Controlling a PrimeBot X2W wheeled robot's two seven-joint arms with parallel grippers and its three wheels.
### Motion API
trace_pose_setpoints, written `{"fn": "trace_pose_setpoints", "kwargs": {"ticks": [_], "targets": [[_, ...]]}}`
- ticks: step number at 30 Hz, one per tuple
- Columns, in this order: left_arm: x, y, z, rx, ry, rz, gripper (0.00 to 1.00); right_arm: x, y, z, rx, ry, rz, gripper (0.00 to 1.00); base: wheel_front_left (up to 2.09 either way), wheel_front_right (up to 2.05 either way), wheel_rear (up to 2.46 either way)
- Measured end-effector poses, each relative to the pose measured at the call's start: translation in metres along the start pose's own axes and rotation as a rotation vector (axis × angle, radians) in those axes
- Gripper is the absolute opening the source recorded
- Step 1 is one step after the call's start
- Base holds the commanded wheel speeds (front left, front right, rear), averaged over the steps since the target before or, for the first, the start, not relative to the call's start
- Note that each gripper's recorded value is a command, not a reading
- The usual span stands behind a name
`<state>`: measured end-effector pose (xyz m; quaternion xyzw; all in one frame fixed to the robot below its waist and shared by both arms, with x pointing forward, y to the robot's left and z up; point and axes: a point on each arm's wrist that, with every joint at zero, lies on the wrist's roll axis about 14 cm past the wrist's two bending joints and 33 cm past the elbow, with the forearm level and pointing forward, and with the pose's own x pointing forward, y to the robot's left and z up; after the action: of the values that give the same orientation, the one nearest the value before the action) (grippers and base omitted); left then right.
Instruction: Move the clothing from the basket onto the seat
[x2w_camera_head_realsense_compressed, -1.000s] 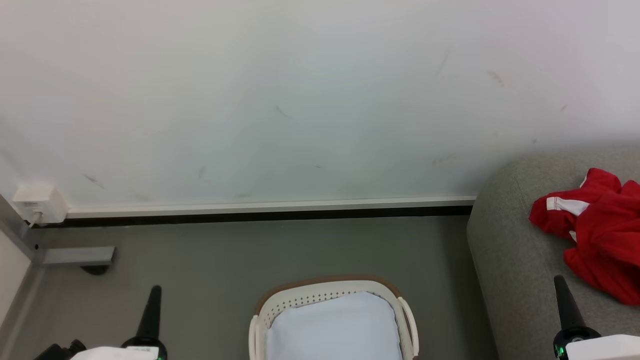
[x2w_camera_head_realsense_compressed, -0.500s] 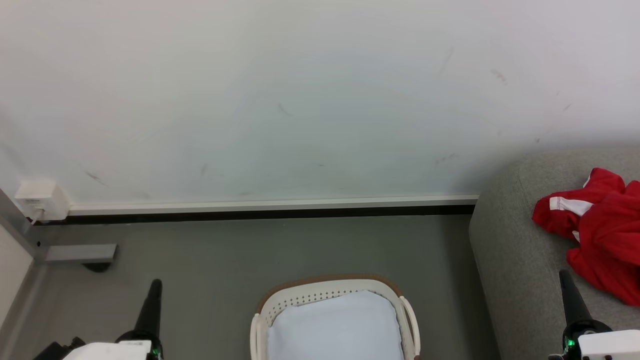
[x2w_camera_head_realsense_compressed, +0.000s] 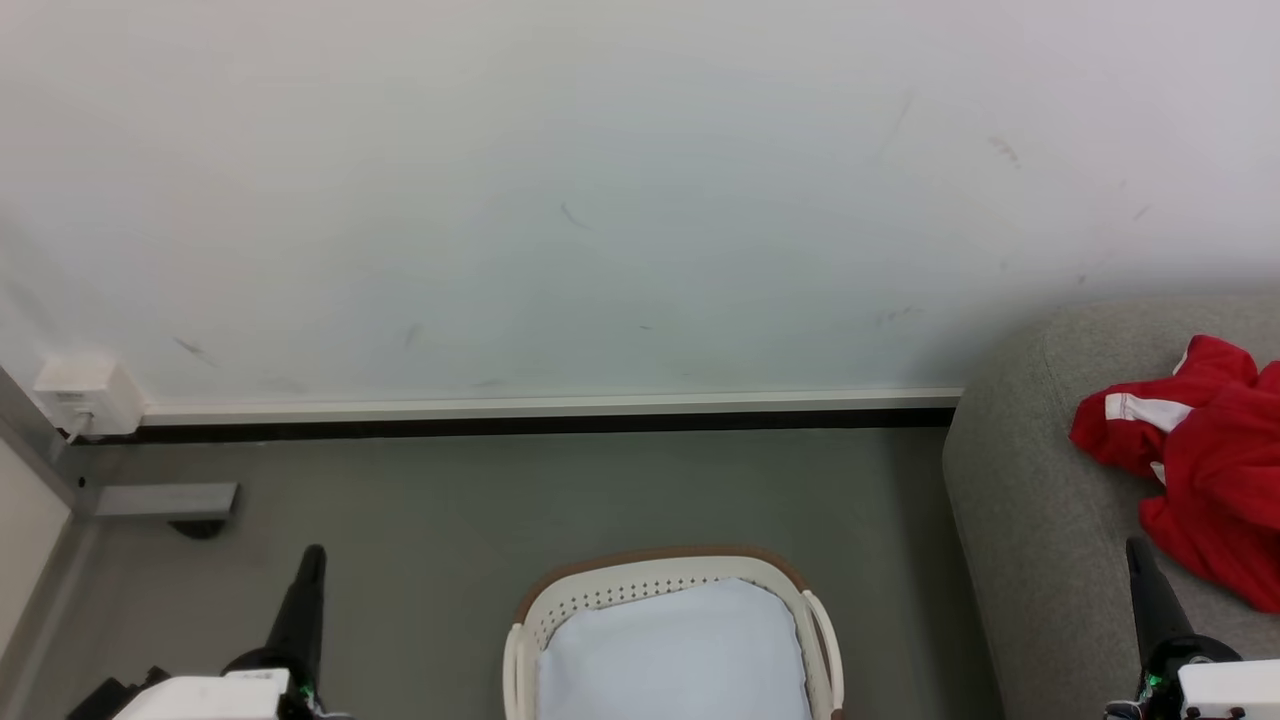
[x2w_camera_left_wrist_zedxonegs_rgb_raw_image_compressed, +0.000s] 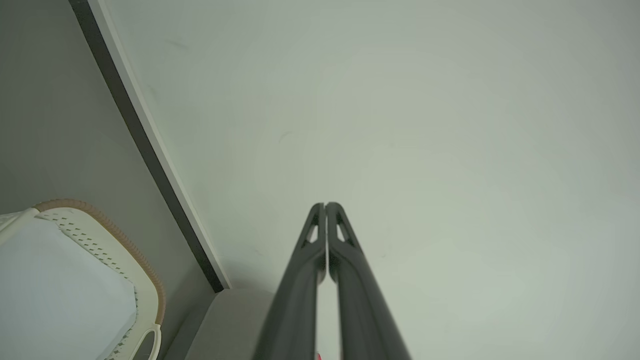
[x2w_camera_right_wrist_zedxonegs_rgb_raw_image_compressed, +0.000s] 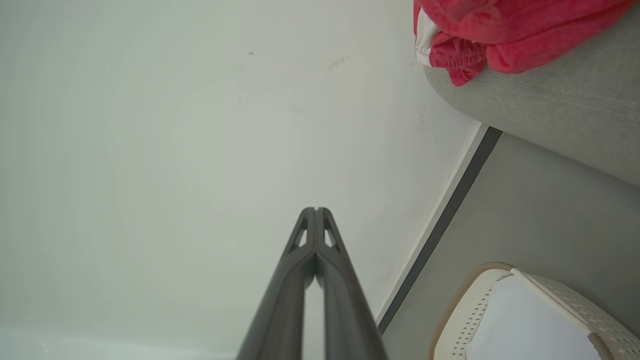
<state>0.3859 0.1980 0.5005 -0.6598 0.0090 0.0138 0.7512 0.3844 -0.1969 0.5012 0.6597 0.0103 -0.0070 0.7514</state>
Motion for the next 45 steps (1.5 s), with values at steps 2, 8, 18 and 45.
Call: {"fn": "trace_pose_setpoints", "kwargs": {"ticks": [2,8,18,45], "targets": [[0.0001,-0.0003,0.0001,-0.012,0.002,-0.001,0.0,0.0003,0.0002,0.0007,0.011,-0.003,0.001,0.0,0.0,0.0,0.0],[0.0009,-0.002,0.0004,-0.055,0.005,-0.008,0.0,0.0012,0.0009,0.0016,0.057,-0.004,0.005,0.0,0.0,0.0,0.0],[0.0027,-0.0057,0.0015,-0.119,0.007,-0.023,0.0,0.0038,0.0037,0.0027,0.122,-0.003,0.016,0.0,0.0,0.0,0.0],[0.0034,-0.0069,0.0018,-0.13,0.008,-0.027,0.0,0.005,0.0055,0.0037,0.133,-0.004,0.022,0.0,0.0,0.0,0.0]]}}
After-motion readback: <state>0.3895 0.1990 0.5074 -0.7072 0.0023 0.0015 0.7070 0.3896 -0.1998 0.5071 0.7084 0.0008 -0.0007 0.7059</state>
